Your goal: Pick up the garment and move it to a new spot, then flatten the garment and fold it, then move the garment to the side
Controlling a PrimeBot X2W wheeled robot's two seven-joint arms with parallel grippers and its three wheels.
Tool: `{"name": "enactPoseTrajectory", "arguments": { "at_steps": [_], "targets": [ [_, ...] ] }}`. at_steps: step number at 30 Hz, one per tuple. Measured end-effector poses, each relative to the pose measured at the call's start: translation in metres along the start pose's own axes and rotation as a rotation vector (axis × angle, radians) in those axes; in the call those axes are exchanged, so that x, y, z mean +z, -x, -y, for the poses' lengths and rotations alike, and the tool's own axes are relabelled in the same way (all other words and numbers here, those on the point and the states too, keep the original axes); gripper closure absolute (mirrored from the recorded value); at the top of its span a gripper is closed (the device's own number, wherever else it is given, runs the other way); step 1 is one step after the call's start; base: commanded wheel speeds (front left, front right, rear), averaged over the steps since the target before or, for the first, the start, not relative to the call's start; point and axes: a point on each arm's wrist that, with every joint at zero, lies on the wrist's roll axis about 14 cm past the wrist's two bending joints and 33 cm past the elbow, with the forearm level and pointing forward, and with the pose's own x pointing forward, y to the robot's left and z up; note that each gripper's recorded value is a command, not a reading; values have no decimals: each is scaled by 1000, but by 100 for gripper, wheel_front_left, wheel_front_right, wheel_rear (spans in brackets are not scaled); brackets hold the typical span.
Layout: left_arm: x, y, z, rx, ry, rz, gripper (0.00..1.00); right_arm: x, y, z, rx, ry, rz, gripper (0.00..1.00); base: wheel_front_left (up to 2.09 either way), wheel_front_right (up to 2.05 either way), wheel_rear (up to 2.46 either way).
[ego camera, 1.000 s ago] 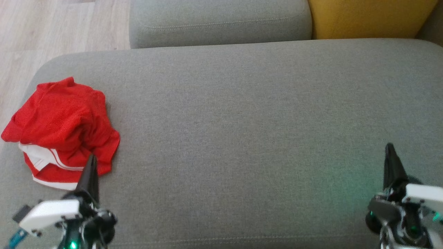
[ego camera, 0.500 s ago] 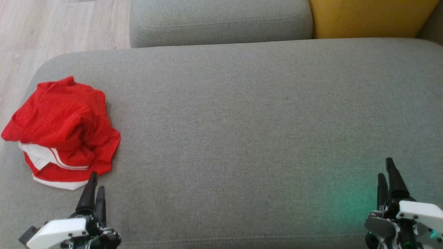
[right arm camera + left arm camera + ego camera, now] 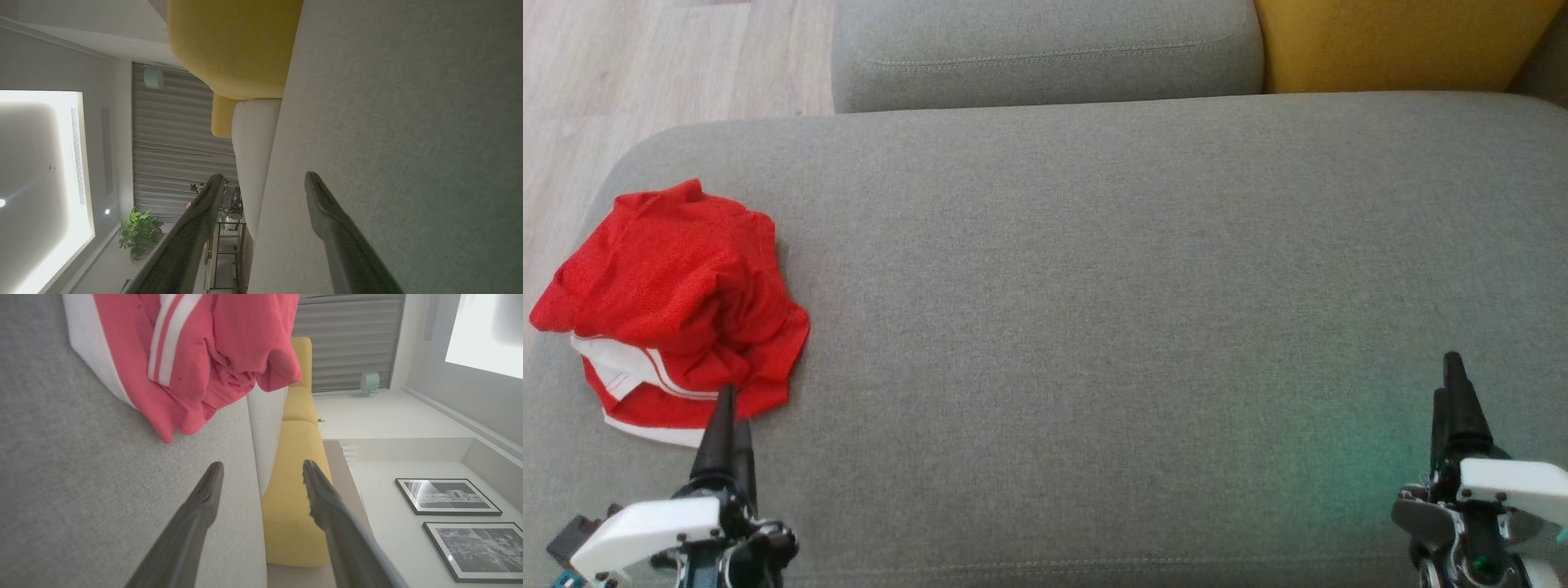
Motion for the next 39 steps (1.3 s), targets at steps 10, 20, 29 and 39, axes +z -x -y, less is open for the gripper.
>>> {"name": "enactPoseTrajectory", "arguments": {
  "at_steps": [10,20,29,39],
  "targets": [
    [6,-5,25,-63,-80,31,0,2,-8,-29,81,184,16,0,0,0,0],
    [-1,-8,46,-115,-236,31,0,-1,-12,-57,165,403,36,0,0,0,0],
    [-20,-8,60,-169,-408,2,0,-13,-12,-66,202,593,28,0,0,0,0],
    [-44,-9,75,-240,-636,-28,0,-27,-14,-77,254,806,22,0,0,0,0]
  ]
}}
